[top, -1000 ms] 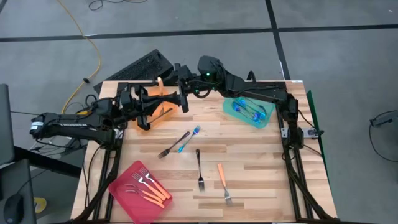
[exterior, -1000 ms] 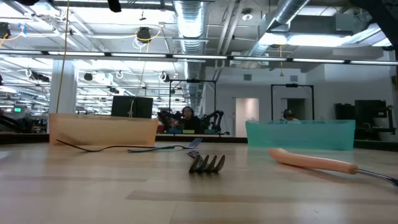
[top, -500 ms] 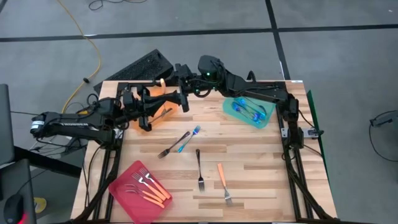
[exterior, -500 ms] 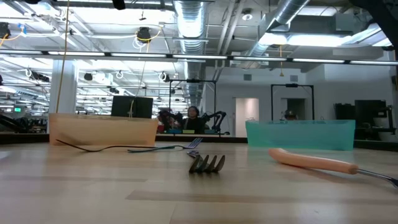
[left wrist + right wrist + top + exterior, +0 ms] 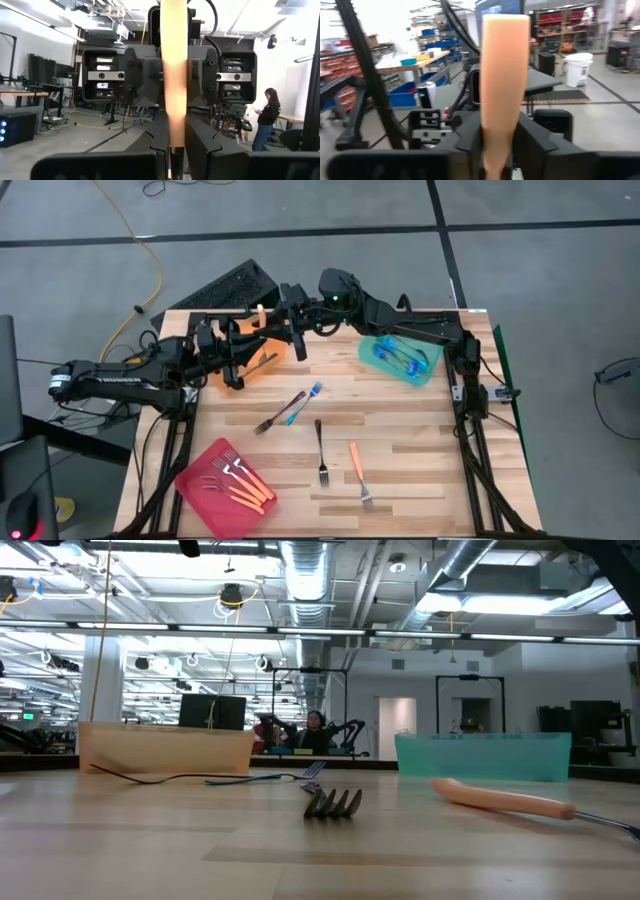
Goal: Sort silverware by color (type)
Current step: Put the orange fork into the pink bin
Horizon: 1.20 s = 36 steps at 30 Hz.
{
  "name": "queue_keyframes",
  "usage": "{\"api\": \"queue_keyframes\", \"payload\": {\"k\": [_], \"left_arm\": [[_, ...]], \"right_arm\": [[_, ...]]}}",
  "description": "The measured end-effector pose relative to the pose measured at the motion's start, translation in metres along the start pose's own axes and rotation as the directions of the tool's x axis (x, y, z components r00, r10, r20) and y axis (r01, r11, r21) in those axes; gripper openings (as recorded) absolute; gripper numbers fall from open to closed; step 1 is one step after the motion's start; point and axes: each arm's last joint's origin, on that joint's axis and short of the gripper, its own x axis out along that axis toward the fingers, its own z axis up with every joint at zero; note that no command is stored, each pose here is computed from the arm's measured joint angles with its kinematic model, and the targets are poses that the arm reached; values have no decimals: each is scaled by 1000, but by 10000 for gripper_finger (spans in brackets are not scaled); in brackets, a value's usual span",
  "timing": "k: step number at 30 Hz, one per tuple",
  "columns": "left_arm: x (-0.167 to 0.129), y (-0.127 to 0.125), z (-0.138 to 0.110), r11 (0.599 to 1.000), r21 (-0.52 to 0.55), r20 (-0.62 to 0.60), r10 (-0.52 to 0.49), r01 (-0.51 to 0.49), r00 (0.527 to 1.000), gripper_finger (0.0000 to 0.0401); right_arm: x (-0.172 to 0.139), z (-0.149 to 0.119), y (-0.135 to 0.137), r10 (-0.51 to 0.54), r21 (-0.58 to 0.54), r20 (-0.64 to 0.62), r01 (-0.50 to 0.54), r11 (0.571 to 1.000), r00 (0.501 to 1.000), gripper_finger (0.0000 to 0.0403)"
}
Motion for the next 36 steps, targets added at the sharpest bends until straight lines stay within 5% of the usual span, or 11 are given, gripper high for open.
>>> {"api": "queue_keyframes", "payload": {"k": [2,7,20,28,36], "left_arm": [[0,0,0,1000,0,-3,-3,3,1000,18],[0,0,-1,1000,-3,-14,14,-14,1000,25],[-2,4,-16,985,-113,-156,111,-130,981,159],[-9,7,-19,981,-93,-227,144,-169,963,165],[-23,11,-12,959,-83,-241,245,-271,939,166]], "right_arm": [[0,0,1,22,1,-4,-22,1000,1000,89],[0,-1,1,30,7,-16,-30,1000,999,88],[-2,-4,-4,-12,40,-43,13,999,999,88],[-16,-2,-30,-79,137,-57,86,987,995,88],[-28,-16,-48,-143,209,-210,187,960,967,88]]}}
